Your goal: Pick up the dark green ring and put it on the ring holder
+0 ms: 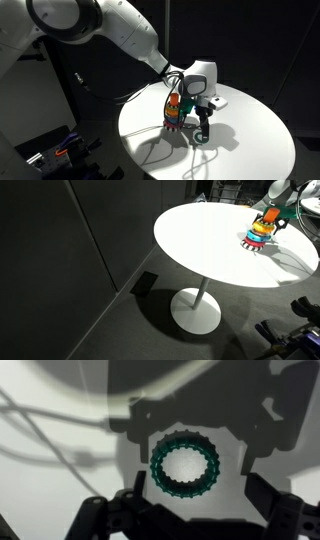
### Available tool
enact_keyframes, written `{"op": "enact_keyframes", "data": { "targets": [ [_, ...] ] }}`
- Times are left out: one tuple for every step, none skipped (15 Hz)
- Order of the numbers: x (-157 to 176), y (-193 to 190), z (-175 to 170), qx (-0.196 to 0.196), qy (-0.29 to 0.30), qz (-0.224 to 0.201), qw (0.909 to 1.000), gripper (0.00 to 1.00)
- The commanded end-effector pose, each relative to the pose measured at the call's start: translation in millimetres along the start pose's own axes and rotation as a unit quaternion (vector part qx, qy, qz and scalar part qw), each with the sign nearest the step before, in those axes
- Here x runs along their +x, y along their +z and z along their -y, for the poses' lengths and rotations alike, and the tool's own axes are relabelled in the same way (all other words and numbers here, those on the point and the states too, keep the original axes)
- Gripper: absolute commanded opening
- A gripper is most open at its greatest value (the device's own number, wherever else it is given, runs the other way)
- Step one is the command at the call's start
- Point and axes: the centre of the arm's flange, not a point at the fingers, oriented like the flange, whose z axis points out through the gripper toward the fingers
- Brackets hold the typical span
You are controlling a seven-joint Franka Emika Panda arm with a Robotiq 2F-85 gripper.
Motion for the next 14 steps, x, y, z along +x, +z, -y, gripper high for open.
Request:
{"op": "enact_keyframes", "data": {
  "targets": [
    [10.4, 1.1, 4.7, 0.007, 0.02, 0.003, 0.9998, 1.0],
    [10.8, 1.5, 3.6, 0.008, 0.022, 0.004, 0.9997, 1.0],
    [11.1, 1.6, 2.2, 0.009, 0.024, 0.005, 0.9997, 1.0],
    [11.4, 1.5, 1.0, 0.011, 0.027, 0.006, 0.9996, 1.0],
    [11.9, 1.5, -0.6, 0.011, 0.03, 0.007, 0.9995, 1.0],
    [12.2, 1.2, -2.3, 0.012, 0.031, 0.008, 0.9994, 1.0],
    [12.9, 1.5, -4.0, 0.012, 0.034, 0.008, 0.9993, 1.0],
    [13.6, 1.9, -5.4, 0.013, 0.035, 0.009, 0.9993, 1.0],
    [14.1, 2.6, -6.5, 0.013, 0.037, 0.01, 0.9992, 1.0],
    [14.1, 3.7, -7.5, 0.015, 0.038, 0.01, 0.9991, 1.0],
    [14.1, 4.0, -8.2, 0.016, 0.039, 0.011, 0.999, 1.0],
    [14.1, 4.3, -8.7, 0.017, 0.041, 0.011, 0.999, 1.0],
    [14.0, 4.7, -9.0, 0.019, 0.042, 0.011, 0.9989, 1.0],
    [13.8, 5.1, -9.1, 0.019, 0.043, 0.011, 0.9988, 1.0]
  ]
}}
